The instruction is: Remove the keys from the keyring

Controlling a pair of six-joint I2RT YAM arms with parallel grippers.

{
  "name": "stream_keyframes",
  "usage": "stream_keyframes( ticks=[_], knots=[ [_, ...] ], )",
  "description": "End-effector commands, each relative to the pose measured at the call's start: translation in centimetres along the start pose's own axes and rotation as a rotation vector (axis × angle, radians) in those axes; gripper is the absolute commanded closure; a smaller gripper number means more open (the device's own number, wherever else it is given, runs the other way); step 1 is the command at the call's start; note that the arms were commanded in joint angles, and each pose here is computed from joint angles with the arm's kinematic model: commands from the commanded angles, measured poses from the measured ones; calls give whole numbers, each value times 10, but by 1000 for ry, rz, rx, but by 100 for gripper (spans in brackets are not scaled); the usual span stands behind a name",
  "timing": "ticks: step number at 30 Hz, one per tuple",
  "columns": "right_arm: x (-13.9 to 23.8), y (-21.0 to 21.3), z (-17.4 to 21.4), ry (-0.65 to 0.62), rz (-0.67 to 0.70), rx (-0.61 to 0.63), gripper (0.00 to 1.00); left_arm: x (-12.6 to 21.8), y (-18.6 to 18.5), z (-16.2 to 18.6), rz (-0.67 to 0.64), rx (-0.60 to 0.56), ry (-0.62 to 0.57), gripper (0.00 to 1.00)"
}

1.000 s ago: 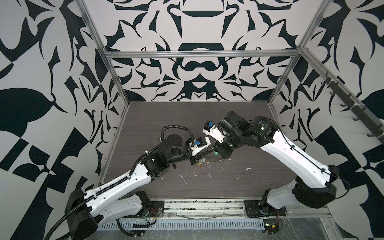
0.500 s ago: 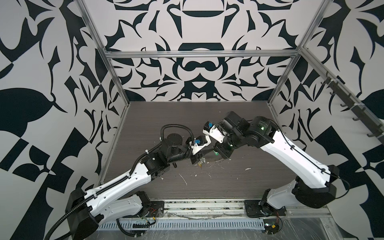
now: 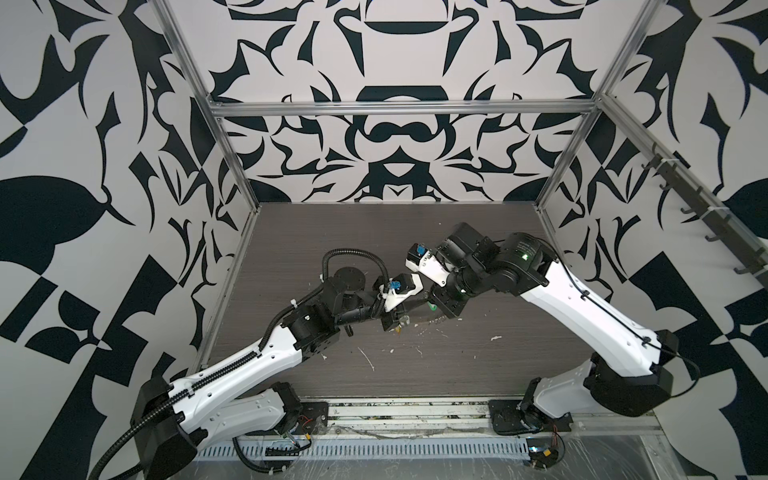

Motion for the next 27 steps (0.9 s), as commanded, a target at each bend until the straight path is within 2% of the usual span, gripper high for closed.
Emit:
stream_keyframes(
  ticks=[1, 14, 20, 27],
  knots=[
    [10, 0, -5, -40, 8, 20, 100, 2, 0, -10, 20, -6, -15, 73],
    [11, 0, -4, -40, 13, 18, 100, 2, -1, -7, 30, -6, -8, 78],
    [12, 0, -5, -45, 8, 20, 100, 1, -2, -4, 37, -17, 7, 68],
    [13, 0, -5, -43, 7, 23, 100, -1, -1, -5, 40, -21, 7, 69]
  ],
)
Point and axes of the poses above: each gripper's point midway between its finger pads, its own x axis back along the fingers, its own y axis along the line the jaws close on, z = x × y, the point moved 9 cm from there along x, back along the fingers, and after that the axes turned 8 degrees about x, right-handed, at the moved point
